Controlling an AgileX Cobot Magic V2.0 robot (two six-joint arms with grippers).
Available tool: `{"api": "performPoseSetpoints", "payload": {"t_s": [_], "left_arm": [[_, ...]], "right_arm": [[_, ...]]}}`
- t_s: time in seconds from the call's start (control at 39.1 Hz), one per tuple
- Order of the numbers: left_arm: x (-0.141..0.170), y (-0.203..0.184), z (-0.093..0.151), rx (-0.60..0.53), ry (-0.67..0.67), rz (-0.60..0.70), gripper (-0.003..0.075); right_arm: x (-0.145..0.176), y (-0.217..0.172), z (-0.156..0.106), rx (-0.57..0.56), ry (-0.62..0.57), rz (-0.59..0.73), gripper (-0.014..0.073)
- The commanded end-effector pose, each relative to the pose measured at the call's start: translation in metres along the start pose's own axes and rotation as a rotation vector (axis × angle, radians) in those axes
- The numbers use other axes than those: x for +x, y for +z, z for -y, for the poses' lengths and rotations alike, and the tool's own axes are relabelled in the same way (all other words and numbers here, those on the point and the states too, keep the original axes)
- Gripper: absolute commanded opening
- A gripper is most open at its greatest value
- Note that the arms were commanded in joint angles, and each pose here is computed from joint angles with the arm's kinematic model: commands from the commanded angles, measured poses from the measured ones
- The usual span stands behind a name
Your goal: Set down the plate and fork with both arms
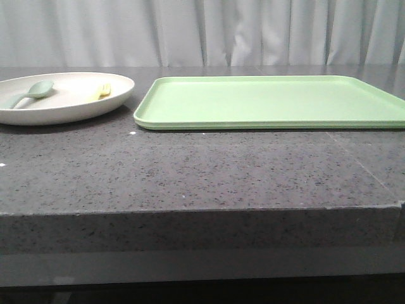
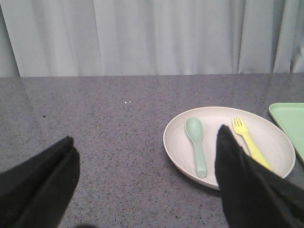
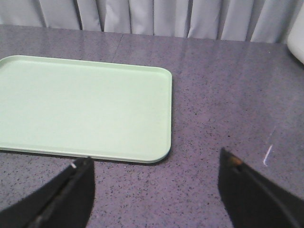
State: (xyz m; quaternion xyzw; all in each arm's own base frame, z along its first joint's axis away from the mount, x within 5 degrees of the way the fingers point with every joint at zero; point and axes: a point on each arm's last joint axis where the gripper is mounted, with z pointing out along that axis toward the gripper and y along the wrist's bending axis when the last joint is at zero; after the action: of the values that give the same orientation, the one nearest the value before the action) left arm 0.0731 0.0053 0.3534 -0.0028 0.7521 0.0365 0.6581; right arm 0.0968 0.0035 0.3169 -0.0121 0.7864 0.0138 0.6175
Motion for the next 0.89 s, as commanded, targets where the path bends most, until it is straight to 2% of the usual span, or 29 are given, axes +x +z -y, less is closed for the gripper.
{"api": "performPoseSetpoints", "payload": {"t_s": [0.0, 0.18, 0.43, 0.64, 0.87], "left_arm": [[-0.016, 0.0, 0.0, 0.006, -0.005, 0.102, 0.0618], [-0.015, 0.0, 0.0, 0.006, -0.006, 0.101, 0.0618], [-0.017, 0.009, 0.003, 0.038, -0.076, 0.066, 0.0618], [-0.031, 0.034, 0.002, 0.014, -0.036, -0.117, 0.0618], [-0.039, 0.082, -0.001, -0.028, 0.018, -0.443, 0.0617]], "right_arm": [[-0.018, -0.002, 0.0, 0.002, -0.007, 0.104, 0.0645], [-0.018, -0.002, 0.0, 0.002, -0.006, 0.104, 0.0645], [-0.018, -0.002, 0.0, 0.002, -0.006, 0.105, 0.0645], [-0.018, -0.002, 0.0, 0.002, -0.006, 0.105, 0.0645], [-0.018, -0.002, 0.0, 0.002, -0.006, 0.105, 0.0645]]}}
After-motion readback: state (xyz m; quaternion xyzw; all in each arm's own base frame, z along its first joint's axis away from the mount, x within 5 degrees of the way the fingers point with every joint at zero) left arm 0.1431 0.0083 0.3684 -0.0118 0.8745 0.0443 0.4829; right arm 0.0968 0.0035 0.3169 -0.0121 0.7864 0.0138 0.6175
